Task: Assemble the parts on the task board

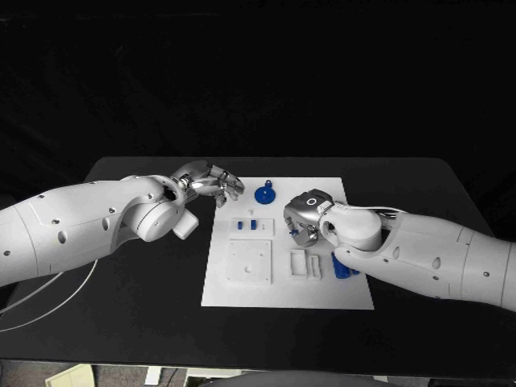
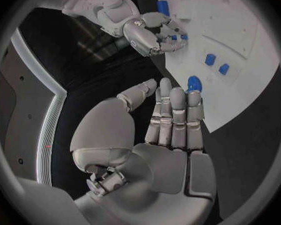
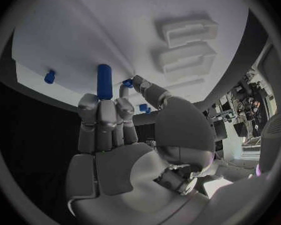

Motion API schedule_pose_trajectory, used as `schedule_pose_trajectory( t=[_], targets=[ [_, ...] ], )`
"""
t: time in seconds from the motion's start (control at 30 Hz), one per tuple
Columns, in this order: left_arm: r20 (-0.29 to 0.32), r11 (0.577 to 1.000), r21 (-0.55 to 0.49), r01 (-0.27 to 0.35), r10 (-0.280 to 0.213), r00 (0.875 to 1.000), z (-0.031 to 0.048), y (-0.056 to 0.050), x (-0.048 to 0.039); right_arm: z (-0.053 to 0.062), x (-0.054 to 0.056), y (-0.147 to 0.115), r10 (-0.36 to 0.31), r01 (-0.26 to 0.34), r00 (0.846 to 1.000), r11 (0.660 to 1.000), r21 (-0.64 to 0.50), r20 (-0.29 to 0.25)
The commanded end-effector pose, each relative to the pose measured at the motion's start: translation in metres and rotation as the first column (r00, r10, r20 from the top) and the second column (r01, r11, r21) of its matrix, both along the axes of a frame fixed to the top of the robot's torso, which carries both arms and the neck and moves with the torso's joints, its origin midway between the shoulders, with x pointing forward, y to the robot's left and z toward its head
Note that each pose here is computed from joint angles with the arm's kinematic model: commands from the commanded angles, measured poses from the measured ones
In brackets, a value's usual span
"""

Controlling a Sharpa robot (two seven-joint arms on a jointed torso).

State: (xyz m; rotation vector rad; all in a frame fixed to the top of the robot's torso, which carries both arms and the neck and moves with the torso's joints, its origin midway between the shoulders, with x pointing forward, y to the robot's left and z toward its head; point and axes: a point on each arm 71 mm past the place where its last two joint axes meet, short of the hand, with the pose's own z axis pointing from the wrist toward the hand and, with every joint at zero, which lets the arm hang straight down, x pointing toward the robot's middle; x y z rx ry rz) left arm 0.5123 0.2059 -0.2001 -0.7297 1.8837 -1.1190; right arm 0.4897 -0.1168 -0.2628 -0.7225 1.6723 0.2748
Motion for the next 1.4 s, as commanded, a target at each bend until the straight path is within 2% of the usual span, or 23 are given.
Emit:
schedule_pose_trajectory(
  t=[0.03, 0.43, 0.63, 0.97, 1.07, 1.17, 1.4],
  targets=[
    [0.0, 1.0, -0.004, 0.031, -0.031, 1.0, 0.0004, -0.004, -0.0013, 0.0, -0.004, 0.005, 0.014, -0.014, 1.0, 1.0, 0.0, -0.025],
    [-0.012, 0.999, -0.001, 0.039, -0.039, 0.999, -0.0005, -0.005, -0.0019, 0.021, -0.002, 0.011, 0.018, -0.018, 1.0, 0.998, 0.052, 0.012],
    [-0.032, 0.998, 0.014, 0.055, -0.054, 0.998, -0.0023, -0.008, -0.0035, 0.04, -0.002, 0.015, 0.02, -0.024, 0.999, 0.995, 0.101, 0.038],
    [-0.089, 0.998, 0.025, 0.058, -0.056, 0.994, -0.0069, -0.02, -0.005, 0.068, -0.005, 0.024, 0.032, -0.043, 0.997, 0.987, 0.154, 0.072],
    [-0.111, 0.999, 0.007, 0.033, -0.032, 0.993, -0.0081, -0.024, -0.0046, 0.074, -0.005, 0.026, 0.037, -0.049, 0.996, 0.986, 0.158, 0.079],
    [-0.141, 1.0, -0.019, 0.024, -0.026, 0.99, -0.0092, -0.031, -0.0052, 0.079, -0.006, 0.027, 0.04, -0.054, 0.995, 0.985, 0.164, 0.088],
    [-0.177, 0.999, -0.036, 0.007, -0.013, 0.984, -0.0111, -0.039, -0.0055, 0.087, -0.006, 0.032, 0.045, -0.062, 0.994, 0.982, 0.177, 0.101]
  ],
)
